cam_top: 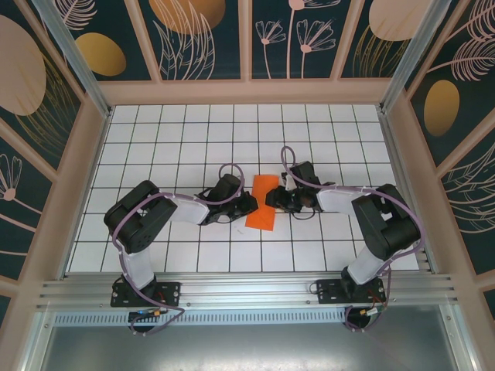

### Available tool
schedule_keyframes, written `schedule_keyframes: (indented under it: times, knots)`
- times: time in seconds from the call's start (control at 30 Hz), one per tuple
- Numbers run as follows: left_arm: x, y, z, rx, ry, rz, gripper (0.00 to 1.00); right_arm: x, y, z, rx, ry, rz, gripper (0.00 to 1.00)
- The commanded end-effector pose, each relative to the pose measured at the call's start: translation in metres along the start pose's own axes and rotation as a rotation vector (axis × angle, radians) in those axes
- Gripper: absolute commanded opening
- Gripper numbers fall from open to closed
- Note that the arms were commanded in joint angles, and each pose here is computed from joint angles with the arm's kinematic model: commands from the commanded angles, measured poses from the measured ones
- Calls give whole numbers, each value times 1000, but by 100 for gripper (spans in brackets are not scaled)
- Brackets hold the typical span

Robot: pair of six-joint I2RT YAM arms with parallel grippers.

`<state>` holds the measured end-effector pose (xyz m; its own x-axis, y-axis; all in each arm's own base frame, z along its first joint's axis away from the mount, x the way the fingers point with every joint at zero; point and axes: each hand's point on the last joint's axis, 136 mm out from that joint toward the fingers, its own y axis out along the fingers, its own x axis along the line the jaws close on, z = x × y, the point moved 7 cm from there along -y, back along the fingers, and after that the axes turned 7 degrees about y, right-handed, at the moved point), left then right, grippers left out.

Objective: Fold a paper plane with a square sheet of paper (pick it up from the middle)
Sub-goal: Turn over the paper at the center of the table.

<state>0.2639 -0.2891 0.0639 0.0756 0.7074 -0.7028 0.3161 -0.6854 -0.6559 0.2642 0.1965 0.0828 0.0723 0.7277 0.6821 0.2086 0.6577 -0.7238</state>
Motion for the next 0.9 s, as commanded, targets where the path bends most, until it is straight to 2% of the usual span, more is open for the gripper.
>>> schedule_keyframes:
  times: [0.0, 0.17, 0.47, 0.6, 0.7, 0.87]
  knots:
    - [5, 4, 4, 26, -9, -24, 13, 3, -2, 9, 34, -22, -77, 41]
    - [4, 3, 4, 22, -20, -9, 13, -3, -3, 19, 58, -46, -103, 39]
    - [-9, -6, -2, -20, -27, 47, 16, 5, -12, 18, 11, -75, -130, 15]
    - [-19, -21, -10, -83, -22, 69, 24, 10, -23, 14, -30, -89, -97, 8]
    - [-31, -41, -19, -171, -12, 87, 32, 13, -36, 8, -70, -104, 0, 5]
    - [-31, -80, -29, -355, -8, 20, 37, 24, -81, -8, -187, -179, 302, 5]
